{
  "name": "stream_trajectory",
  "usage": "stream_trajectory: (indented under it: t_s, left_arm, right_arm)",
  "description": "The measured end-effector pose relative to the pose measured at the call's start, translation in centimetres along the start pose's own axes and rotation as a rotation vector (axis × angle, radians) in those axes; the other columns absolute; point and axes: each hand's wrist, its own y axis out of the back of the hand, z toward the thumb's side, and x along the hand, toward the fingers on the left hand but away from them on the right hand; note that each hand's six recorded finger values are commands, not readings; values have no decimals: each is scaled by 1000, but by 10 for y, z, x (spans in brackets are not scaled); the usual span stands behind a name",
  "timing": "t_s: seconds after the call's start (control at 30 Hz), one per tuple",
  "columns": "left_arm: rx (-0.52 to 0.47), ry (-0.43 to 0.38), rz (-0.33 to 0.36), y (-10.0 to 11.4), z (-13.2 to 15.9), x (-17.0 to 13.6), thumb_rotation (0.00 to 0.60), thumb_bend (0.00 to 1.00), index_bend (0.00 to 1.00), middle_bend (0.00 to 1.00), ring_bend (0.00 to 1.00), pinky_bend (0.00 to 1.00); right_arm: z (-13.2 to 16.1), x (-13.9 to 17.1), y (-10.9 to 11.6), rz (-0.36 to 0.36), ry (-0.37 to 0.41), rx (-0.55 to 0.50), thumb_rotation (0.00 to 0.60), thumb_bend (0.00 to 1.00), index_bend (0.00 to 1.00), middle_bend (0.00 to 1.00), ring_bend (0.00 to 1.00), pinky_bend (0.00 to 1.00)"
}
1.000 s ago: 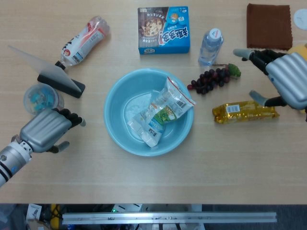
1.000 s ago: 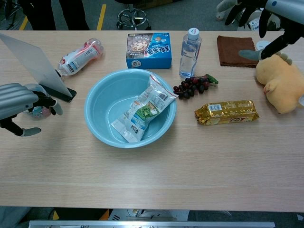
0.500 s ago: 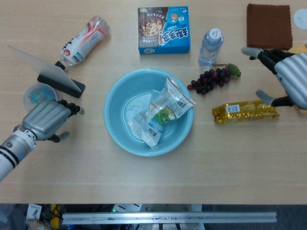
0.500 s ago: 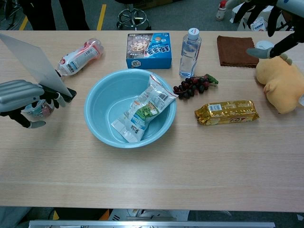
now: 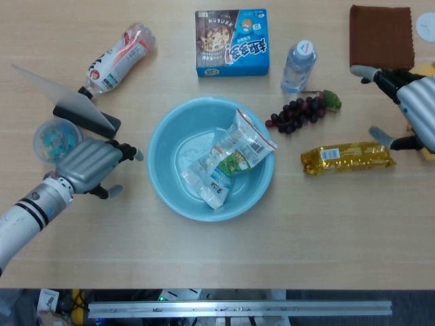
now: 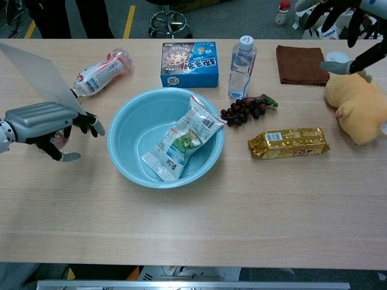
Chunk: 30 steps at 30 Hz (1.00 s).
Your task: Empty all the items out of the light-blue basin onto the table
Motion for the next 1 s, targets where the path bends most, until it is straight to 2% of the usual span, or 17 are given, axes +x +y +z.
stream_trajectory:
  t_s: [0.37,0.8,1.0]
  left_arm:
    - [-23,-66,-17,0,27,13,600,308,241,296,303,446]
    - [-70,-176,-9,7,72,16,600,309,239,296,303,446]
    - [-67,-158,41,18,63,7,600,309,238,295,303,446]
  right_arm:
    - [-8,2,1,-5,-18,-7,600,234,168,304,309,514]
    - [-12,6,0,-2,-22,-12,600,233,169,304,309,514]
    - [-5,3,-4,20,3,2,600,234,168,304,309,514]
